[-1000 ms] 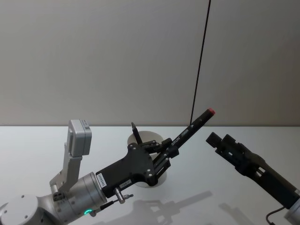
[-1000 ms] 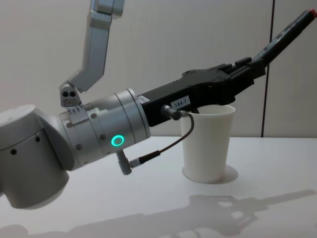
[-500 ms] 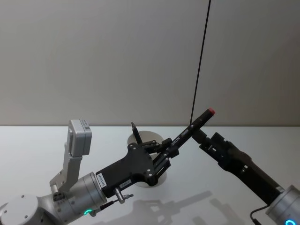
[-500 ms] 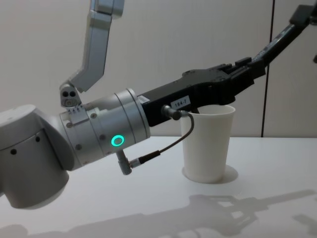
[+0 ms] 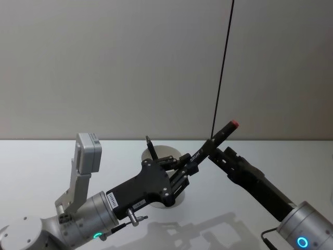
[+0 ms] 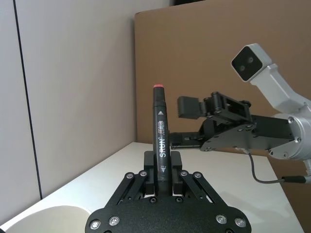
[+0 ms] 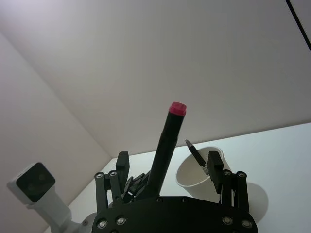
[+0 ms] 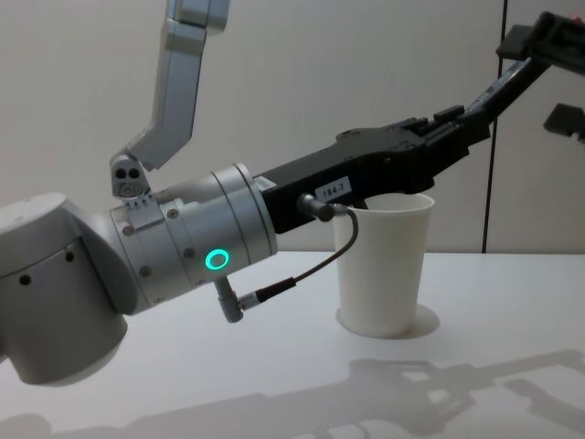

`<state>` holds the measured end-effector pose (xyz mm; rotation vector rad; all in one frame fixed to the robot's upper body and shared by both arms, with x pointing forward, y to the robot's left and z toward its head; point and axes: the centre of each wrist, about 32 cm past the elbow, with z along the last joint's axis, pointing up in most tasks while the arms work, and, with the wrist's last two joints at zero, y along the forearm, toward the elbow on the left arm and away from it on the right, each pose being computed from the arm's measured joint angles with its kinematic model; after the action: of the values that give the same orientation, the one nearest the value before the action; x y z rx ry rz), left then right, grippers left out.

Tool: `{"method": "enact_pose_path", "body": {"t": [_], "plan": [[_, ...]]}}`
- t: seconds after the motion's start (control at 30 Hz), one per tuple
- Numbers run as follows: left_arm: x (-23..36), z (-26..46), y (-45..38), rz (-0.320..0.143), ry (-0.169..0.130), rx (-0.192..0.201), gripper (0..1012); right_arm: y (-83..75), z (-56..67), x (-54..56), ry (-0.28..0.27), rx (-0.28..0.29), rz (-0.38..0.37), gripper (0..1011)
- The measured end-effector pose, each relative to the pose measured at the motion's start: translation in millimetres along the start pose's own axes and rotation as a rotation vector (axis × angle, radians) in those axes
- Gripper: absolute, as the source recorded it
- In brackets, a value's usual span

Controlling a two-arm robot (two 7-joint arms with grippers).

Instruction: Place the pen into the pen holder.

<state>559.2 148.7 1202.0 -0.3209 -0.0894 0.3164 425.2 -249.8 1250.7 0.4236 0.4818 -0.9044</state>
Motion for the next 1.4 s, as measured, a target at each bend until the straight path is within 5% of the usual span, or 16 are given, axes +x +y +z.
{"method": "enact_pose_path", "body": {"t": [0.83,1.4], "plan": [[0.0,0.0,0.0,0.0,0.0,0.0,193,28.9,-9.8,-1.9,0.129,0.012,-0.031,1001],[0.0,0.0,0.0,0.0,0.0,0.0,194,23.0,-7.3,-2.4,0.162,0.023,-0.035,1001]]}}
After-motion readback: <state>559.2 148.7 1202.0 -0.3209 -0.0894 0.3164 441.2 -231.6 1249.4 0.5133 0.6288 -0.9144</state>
